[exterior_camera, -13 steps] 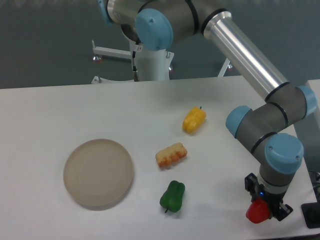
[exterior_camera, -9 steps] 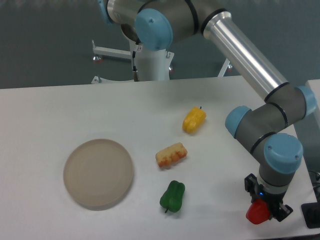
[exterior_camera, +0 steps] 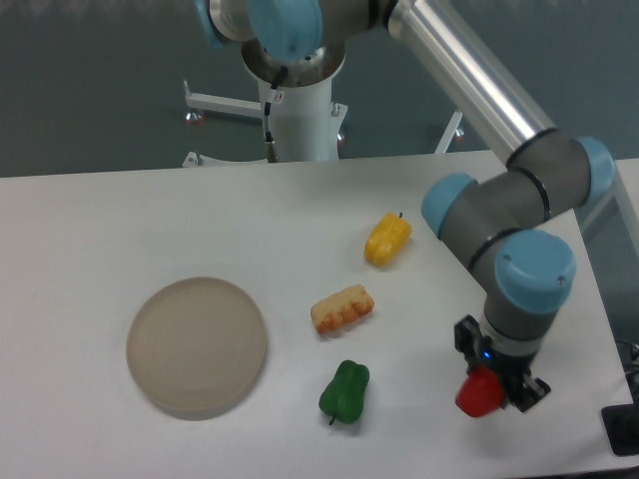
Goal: Place the red pepper on the plate
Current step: 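Carry the held red pepper with the gripper over the beige plate, then lower the red pepper onto the plate and open the gripper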
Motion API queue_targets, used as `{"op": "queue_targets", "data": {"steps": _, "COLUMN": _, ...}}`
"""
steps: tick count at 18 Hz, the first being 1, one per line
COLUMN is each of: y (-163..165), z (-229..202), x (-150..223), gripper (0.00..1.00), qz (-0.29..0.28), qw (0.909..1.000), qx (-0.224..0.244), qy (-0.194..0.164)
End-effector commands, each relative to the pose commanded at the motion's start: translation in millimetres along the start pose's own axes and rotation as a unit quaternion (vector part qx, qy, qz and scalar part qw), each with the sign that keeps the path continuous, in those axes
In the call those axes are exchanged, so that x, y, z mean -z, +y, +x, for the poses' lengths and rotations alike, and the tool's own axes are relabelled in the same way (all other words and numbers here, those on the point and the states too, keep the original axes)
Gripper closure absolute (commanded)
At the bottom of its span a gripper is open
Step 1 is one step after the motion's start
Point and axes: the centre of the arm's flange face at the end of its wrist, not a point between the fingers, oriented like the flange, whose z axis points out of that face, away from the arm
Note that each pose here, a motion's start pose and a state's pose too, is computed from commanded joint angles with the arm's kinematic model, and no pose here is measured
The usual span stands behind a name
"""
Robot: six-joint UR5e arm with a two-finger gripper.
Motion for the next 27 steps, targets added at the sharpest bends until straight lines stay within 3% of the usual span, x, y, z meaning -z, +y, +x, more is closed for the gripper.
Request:
{"op": "queue_targets", "data": {"steps": 6, "y": -54, "z": 81, "x": 16, "gripper": 0.48, "qz": 0.027, "qw": 0.9973, "qx": 0.056, "qy": 0.038}}
{"op": "queue_targets", "data": {"steps": 9, "y": -113, "z": 141, "x": 7, "gripper": 0.48, "qz": 0.012, "qw": 0.9925, "qx": 0.106, "qy": 0.059}}
{"op": "queue_targets", "data": {"steps": 13, "y": -175, "z": 211, "x": -16, "gripper": 0.48, "qz": -0.01, "qw": 0.989, "qx": 0.121, "qy": 0.084}}
{"op": "queue_targets", "data": {"steps": 18, "y": -205, "z": 251, "x": -40, "gripper": 0.48, "qz": -0.029, "qw": 0.9837, "qx": 0.143, "qy": 0.105}}
{"op": "queue_targets", "data": {"steps": 27, "y": -230, "z": 278, "x": -67, "gripper": 0.48, "qz": -0.05, "qw": 0.9765, "qx": 0.173, "qy": 0.118}}
